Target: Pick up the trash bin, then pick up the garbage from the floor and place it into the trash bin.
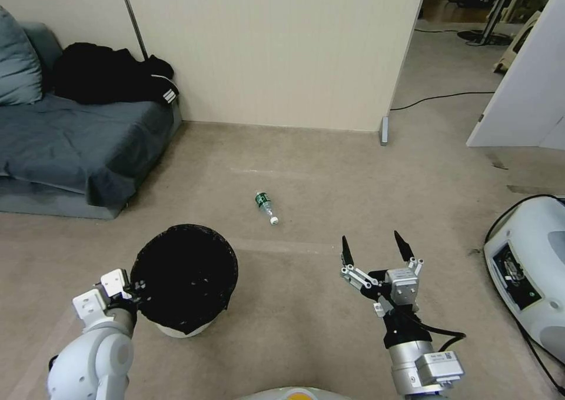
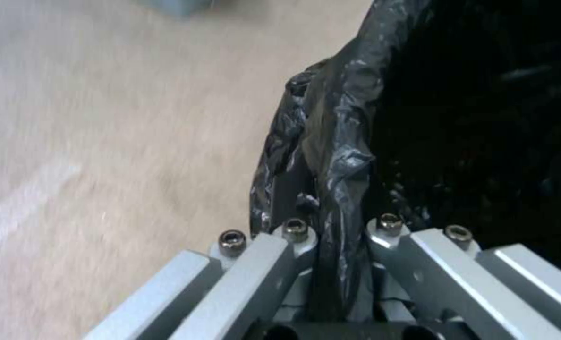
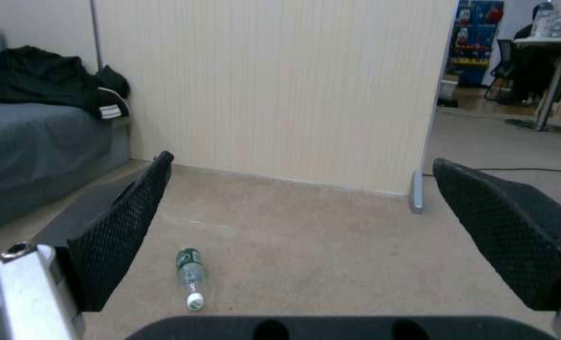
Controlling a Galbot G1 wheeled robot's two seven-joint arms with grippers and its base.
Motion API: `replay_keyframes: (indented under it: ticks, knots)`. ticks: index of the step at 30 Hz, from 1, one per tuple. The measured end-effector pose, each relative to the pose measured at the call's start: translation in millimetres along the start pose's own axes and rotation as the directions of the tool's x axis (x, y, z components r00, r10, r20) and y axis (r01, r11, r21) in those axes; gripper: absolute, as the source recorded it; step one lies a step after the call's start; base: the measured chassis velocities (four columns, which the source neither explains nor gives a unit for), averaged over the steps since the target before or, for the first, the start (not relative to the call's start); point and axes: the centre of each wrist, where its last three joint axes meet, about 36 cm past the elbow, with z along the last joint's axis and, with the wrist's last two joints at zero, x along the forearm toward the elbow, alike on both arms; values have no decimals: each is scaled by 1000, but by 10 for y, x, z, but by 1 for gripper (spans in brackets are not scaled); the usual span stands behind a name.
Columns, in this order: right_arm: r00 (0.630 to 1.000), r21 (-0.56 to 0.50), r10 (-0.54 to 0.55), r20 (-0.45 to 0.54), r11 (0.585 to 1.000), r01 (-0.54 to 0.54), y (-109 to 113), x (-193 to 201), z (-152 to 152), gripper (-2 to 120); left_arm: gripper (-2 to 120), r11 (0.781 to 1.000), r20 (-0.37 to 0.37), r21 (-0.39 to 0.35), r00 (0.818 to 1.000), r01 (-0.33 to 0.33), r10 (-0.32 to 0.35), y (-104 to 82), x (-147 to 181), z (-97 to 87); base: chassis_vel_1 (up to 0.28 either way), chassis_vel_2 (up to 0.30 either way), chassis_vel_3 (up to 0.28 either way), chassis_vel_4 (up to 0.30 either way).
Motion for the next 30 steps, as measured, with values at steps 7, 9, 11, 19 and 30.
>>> replay_keyframes:
  ticks: [7, 9, 11, 19, 30]
  knots:
    - [1000, 0, 13, 18, 1000, -13, -10, -5, -13, 100, 1, 995, 38, -83, 998, -48, 52, -122, 559, -84, 0, 0, 0, 0]
    - [1000, 0, 14, 19, 1000, -14, -10, -6, -14, 100, 1, 995, 38, -86, 998, -48, 52, -124, 574, -83, 0, 0, 0, 0]
    - [999, -7, 23, 29, 1000, -23, -13, -8, -21, 100, 1, 990, 45, -139, 998, -30, 36, -183, 768, -39, 0, 0, 0, 0]
    - [997, 16, 43, 59, 999, -44, -41, 5, -25, 100, 1, 966, -3, -257, 999, -33, 33, -415, 973, 335, 0, 0, 0, 0]
    - [997, 13, 46, 59, 999, -47, -270, -168, 69, 100, 1, 959, 99, -283, 994, -7, 36, -486, 1003, 400, 0, 0, 0, 0]
